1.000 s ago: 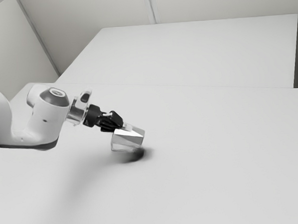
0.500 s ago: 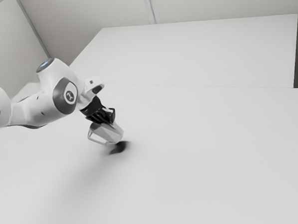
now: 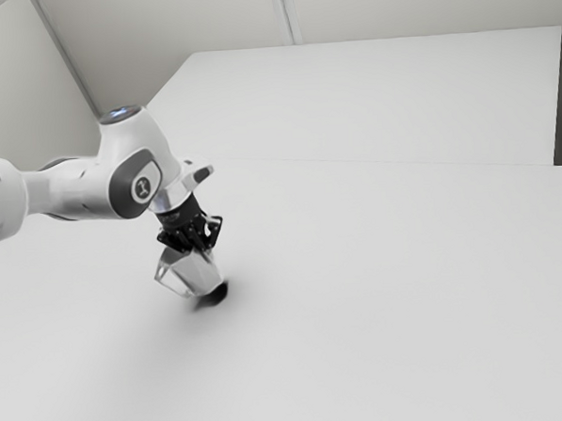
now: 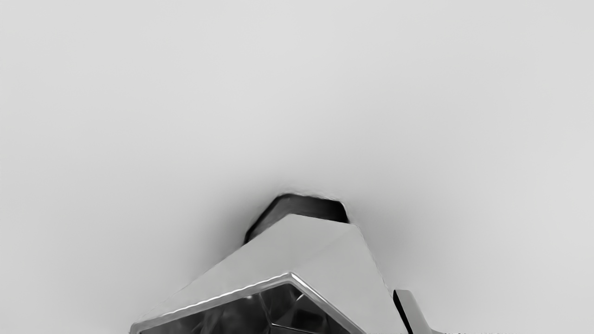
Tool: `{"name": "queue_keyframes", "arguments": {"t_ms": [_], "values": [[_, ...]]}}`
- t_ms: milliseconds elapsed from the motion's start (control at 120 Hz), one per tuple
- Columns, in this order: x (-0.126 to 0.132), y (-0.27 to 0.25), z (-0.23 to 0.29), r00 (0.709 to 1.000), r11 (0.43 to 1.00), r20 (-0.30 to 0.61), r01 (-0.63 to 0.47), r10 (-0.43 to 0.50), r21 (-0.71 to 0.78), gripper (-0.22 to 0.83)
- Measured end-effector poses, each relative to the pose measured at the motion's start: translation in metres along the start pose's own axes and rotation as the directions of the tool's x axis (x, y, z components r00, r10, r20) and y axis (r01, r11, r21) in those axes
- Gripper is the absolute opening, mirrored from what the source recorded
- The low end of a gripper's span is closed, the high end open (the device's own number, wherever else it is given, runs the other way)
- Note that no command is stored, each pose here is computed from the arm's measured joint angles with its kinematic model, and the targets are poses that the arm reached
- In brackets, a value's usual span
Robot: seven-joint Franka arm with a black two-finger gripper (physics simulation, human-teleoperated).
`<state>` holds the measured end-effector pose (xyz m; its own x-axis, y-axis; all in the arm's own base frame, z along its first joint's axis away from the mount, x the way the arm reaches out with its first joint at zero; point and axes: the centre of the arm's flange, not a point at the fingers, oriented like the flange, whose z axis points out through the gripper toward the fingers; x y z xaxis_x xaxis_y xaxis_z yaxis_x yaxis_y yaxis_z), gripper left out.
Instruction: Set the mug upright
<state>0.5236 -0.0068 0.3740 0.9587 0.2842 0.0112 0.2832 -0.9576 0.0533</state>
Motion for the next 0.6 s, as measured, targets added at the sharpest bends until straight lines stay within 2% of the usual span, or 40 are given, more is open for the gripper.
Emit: {"name": "queue_keyframes", "arguments": {"t_ms": [217, 600], "values": [[-0.005, 0.003, 0.010, 0.997, 0.994, 0.027, 0.076, -0.079, 0.076, -0.17], [-0.001, 0.001, 0.028, 0.983, 0.973, 0.008, 0.179, -0.182, 0.148, -0.17]]}}
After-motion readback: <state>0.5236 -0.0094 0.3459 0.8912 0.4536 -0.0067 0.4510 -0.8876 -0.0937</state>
